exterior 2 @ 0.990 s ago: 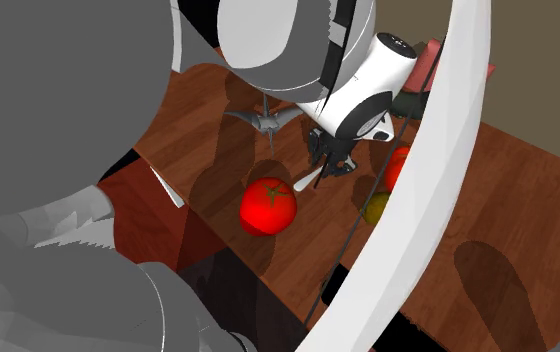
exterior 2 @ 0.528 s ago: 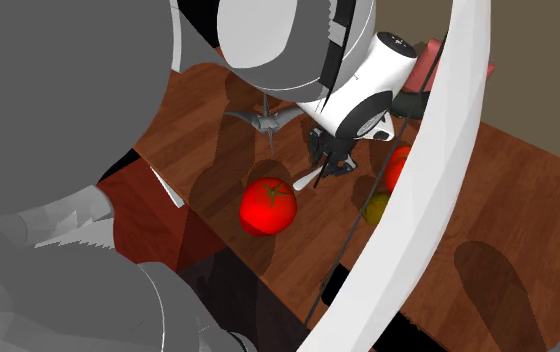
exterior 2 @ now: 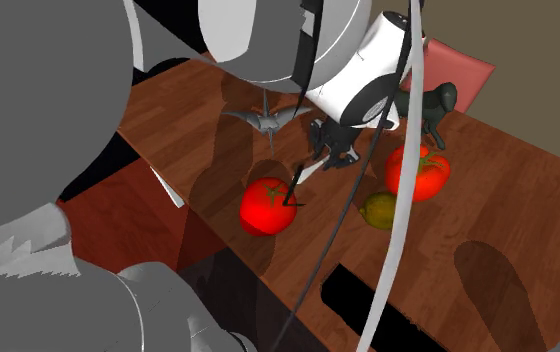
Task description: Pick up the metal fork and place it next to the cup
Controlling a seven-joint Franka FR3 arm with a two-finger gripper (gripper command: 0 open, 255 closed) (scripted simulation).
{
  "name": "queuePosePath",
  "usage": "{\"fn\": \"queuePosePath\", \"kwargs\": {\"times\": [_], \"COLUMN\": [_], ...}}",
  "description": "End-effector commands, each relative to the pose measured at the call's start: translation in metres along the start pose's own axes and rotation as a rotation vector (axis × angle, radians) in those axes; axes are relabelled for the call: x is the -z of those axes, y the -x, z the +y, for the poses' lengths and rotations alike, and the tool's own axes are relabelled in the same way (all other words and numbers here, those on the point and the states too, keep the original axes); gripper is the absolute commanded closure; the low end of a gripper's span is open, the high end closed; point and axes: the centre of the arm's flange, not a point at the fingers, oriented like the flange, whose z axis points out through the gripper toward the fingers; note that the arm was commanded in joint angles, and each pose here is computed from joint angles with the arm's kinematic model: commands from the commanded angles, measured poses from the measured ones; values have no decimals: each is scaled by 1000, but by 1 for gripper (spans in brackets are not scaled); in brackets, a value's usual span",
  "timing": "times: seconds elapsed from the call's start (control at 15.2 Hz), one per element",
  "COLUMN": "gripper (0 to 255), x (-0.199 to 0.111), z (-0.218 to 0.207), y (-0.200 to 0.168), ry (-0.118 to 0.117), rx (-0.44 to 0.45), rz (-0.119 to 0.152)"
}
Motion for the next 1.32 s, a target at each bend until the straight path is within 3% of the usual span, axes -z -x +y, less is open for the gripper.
{"fn": "queuePosePath", "kwargs": {"times": [0.0,1.25], "gripper": [255,255], "x": [12,110], "z": [-2,-22], "y": [1,11], "ry": [0,0], "rx": [0,0], "rz": [0,0]}}
